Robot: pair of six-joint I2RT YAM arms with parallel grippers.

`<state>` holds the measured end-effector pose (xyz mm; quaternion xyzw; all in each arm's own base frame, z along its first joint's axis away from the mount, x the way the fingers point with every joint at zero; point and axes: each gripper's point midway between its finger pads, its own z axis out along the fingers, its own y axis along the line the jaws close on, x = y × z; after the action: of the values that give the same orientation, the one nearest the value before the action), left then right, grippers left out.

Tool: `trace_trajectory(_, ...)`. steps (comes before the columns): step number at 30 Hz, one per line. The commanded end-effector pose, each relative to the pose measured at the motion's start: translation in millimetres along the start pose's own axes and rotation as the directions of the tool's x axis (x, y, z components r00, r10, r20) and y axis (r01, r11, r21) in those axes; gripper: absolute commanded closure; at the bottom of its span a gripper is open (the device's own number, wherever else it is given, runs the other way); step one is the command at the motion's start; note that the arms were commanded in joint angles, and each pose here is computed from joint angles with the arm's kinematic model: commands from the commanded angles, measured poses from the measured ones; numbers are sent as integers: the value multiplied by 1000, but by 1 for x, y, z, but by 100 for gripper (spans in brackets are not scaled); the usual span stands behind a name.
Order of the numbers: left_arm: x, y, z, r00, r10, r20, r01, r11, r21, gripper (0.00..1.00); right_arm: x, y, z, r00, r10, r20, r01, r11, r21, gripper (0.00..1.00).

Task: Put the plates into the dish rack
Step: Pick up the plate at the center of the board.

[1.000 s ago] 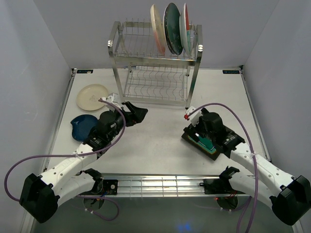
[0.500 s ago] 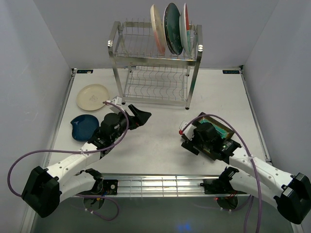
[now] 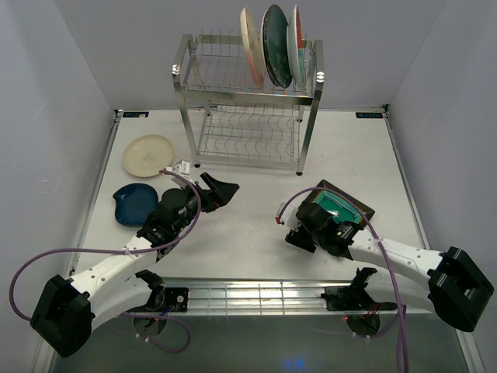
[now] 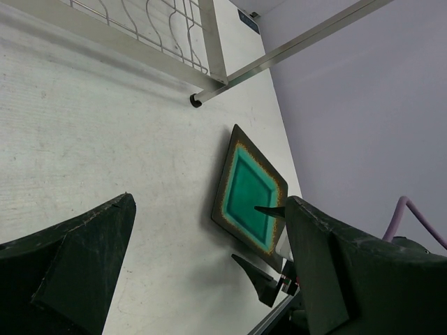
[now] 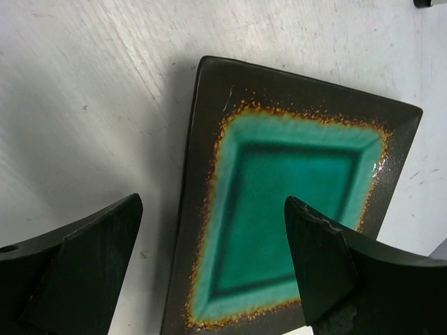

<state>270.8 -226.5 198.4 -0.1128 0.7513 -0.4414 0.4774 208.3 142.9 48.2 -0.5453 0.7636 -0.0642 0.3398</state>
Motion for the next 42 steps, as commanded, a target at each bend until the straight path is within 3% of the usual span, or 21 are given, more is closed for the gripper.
trace_trajectory(1, 2, -3, -3, 1000, -7, 1, 7, 1000, 27, 2, 1, -9, 5, 1000, 23, -11, -22, 998, 66, 12)
trace_trajectory(13, 15, 12, -2, 999, -38, -9, 38, 999, 15, 2, 8, -4, 17, 997, -5, -73, 11, 997, 71, 30)
trace_trajectory(18, 27, 16, -4, 998, -45, -43, 46, 999, 26, 2, 4, -1, 15, 998, -25, -58, 30, 996, 82, 47)
trace_trajectory(25, 31, 20, -4, 997, -54, -50, 55, 998, 27, 2, 1, -2, 14, 998, -38, -57, 45, 992, 121, 53)
trace_trajectory(36, 37, 24, -1, 996, -60, -64, 61, 998, 20, 2, 13, -1, 21, 990, -65, -128, 86, 983, 161, 54)
trace_trajectory(42, 37, 24, -1, 996, -64, -62, 65, 998, 22, 2, 14, 0, 22, 988, -74, -137, 96, 982, 160, 61)
